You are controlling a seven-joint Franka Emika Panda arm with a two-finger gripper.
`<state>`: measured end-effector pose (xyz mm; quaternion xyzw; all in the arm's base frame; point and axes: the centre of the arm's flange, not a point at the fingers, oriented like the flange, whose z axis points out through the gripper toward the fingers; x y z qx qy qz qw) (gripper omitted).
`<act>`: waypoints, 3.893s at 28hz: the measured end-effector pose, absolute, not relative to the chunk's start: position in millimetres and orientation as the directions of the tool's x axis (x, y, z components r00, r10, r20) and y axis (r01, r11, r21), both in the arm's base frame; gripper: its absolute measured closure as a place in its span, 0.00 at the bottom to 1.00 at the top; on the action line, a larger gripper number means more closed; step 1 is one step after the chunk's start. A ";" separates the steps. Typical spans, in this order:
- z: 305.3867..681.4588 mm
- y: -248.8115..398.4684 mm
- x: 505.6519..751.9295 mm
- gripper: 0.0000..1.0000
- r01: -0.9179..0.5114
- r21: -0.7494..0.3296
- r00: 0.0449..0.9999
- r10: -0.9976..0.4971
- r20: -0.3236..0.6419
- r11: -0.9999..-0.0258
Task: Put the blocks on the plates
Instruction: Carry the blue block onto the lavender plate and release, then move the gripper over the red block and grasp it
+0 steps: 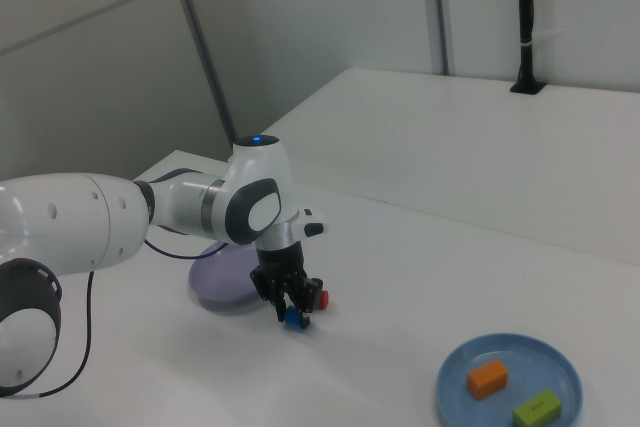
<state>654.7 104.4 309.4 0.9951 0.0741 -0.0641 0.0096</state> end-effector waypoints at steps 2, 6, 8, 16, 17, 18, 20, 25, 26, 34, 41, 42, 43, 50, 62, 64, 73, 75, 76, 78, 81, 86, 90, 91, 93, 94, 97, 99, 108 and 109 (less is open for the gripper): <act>310.3 104.1 655.3 0.61 0.148 0.010 0.981 0.146 -0.127 -0.989; 317.1 102.0 657.3 0.61 0.145 0.012 0.983 0.142 -0.115 -0.989; 327.9 100.5 658.9 0.61 0.142 0.013 0.985 0.140 -0.097 -0.990; 378.4 118.5 661.6 0.61 0.100 0.008 0.995 0.100 -0.021 -0.995; 381.1 127.1 660.8 0.61 0.101 0.007 0.995 0.101 -0.015 -0.995; 382.1 141.7 658.5 0.61 0.108 0.005 0.994 0.108 -0.013 -0.994; 380.2 165.4 653.7 0.61 0.128 0.002 0.992 0.128 -0.012 -0.992; 371.2 230.5 645.9 0.61 0.182 -0.012 0.982 0.181 0.060 -0.983; 368.0 239.1 644.7 0.61 0.181 -0.014 0.981 0.179 0.068 -0.983; 339.5 251.7 644.8 0.41 0.159 -0.012 0.986 0.159 0.057 -0.987; 343.6 256.4 644.3 0.15 0.169 -0.008 0.984 0.168 0.065 -0.986; 344.9 256.6 644.1 0.11 0.171 -0.007 0.983 0.170 0.064 -0.985; 346.8 256.1 644.1 0.08 0.171 -0.005 0.983 0.170 0.063 -0.985; 369.6 207.7 656.1 0.00 0.190 0.028 0.980 0.191 0.054 -0.981; 355.9 130.6 672.2 0.00 0.328 0.057 0.944 0.329 0.009 -0.943; 348.3 127.3 672.6 0.00 0.339 0.071 0.940 0.340 -0.005 -0.938; 322.5 112.3 675.3 0.03 0.348 0.080 0.937 0.345 -0.047 -0.934; 319.3 108.6 675.9 0.05 0.344 0.080 0.939 0.341 -0.051 -0.936; 317.4 105.9 676.4 0.05 0.341 0.079 0.940 0.338 -0.053 -0.937; 315.6 102.7 677.0 0.09 0.338 0.079 0.941 0.335 -0.055 -0.938; 314.8 100.0 677.7 0.26 0.335 0.079 0.942 0.331 -0.054 -0.939; 315.0 100.1 677.8 0.46 0.335 0.079 0.942 0.331 -0.053 -0.939; 316.2 100.3 678.4 0.52 0.335 0.080 0.942 0.332 -0.051 -0.939; 316.9 100.3 678.7 0.52 0.335 0.080 0.942 0.332 -0.049 -0.939; 318.0 100.5 679.3 0.52 0.335 0.080 0.942 0.332 -0.047 -0.939; 318.5 100.5 679.6 0.50 0.334 0.080 0.942 0.332 -0.046 -0.939; 319.1 100.6 679.9 0.39 0.335 0.081 0.942 0.332 -0.045 -0.939; 319.4 100.6 680.0 0.32 0.335 0.081 0.942 0.333 -0.044 -0.939; 323.2 96.4 685.8 0.00 0.364 0.118 0.931 0.365 -0.007 -0.924; 324.3 95.9 687.5 0.00 0.364 0.120 0.930 0.368 0.007 -0.923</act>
